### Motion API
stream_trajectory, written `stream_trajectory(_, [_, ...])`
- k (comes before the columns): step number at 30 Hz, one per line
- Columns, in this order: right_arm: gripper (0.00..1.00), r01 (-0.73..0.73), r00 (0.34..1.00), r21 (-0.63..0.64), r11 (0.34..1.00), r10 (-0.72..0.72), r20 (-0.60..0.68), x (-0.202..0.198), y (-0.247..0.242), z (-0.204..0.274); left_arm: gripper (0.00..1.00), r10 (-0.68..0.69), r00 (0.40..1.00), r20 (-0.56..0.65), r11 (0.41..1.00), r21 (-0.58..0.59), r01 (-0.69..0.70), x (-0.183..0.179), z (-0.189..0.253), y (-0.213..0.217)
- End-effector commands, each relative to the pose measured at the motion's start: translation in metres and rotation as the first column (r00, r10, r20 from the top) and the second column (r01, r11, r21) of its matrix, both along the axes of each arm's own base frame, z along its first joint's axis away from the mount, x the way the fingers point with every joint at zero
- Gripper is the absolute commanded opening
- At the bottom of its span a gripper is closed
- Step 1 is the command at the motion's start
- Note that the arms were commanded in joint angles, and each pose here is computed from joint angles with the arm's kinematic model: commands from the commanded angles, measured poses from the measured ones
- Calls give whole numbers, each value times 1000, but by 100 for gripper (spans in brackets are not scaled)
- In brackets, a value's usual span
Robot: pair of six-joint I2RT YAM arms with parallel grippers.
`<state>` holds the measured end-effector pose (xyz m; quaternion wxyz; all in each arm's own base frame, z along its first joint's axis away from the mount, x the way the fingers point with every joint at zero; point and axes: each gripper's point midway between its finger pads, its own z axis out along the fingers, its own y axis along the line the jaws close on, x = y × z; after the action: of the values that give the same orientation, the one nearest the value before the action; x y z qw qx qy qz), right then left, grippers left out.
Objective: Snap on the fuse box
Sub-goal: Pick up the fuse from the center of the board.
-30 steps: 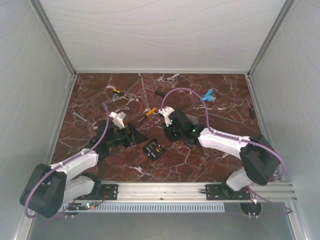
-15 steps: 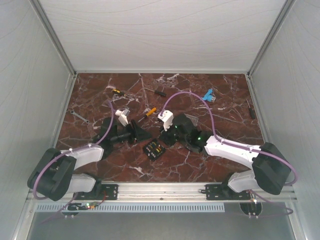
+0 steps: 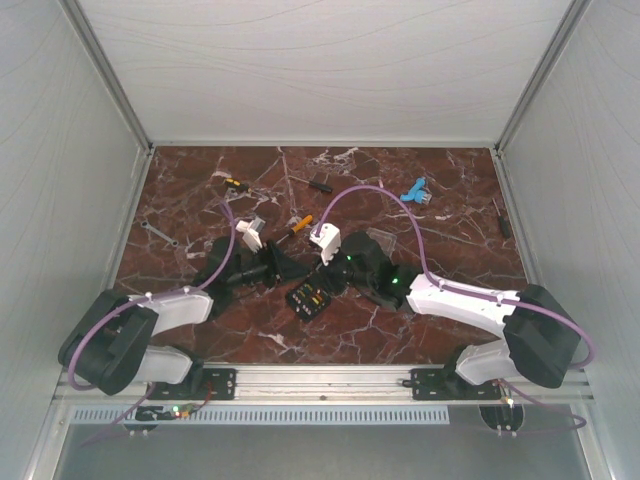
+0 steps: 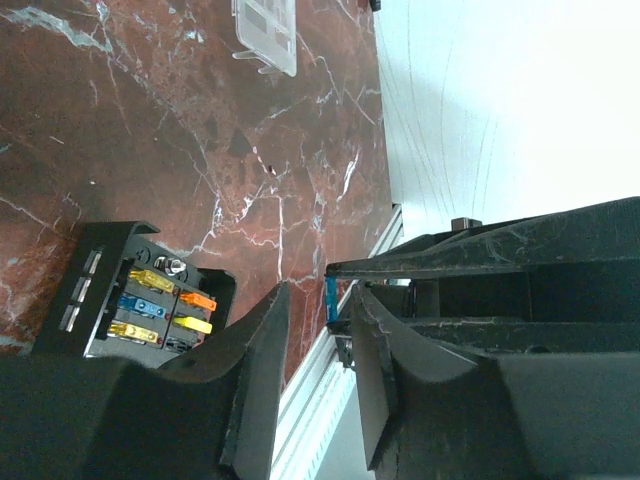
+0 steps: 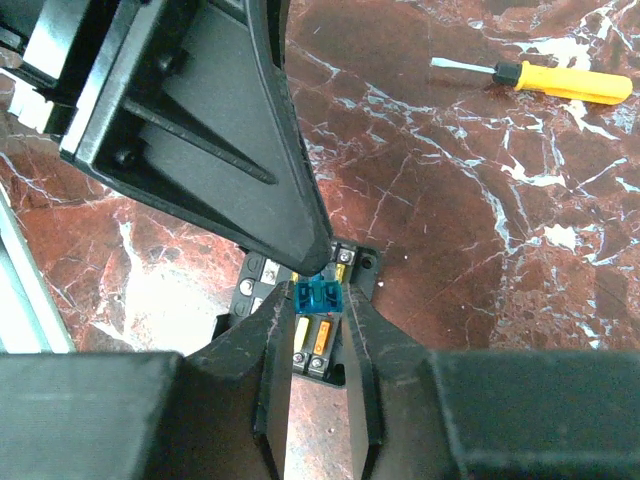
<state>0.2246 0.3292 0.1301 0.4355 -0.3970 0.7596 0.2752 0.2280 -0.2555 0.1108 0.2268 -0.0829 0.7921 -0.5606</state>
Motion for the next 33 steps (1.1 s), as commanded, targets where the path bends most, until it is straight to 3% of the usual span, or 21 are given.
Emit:
stream_trajectory(1, [17, -13, 999, 46, 999, 11, 39, 3, 11, 10, 31, 24, 997, 75, 999, -46, -20, 14, 24, -8])
stream_trajectory(12, [16, 3, 999, 57, 998, -6, 47, 5, 11, 13, 25, -7, 998, 65, 999, -49, 11, 8, 23, -18])
stream_trajectory(20, [16, 15, 998, 78, 997, -19, 52, 5, 10, 18, 2, -17, 997, 77, 998, -54, 21, 4, 28, -23])
stream_trajectory(25, [17, 11, 999, 94, 996, -16, 49, 1, 10, 25, 0, -9, 997, 76, 999, -46, 12, -1, 28, -22])
stream_trajectory(33, [43, 54, 998, 187, 981, -49, -30, -10, 2, 50, 0, 46, 993, 110, 996, -75, -38, -5, 39, -12])
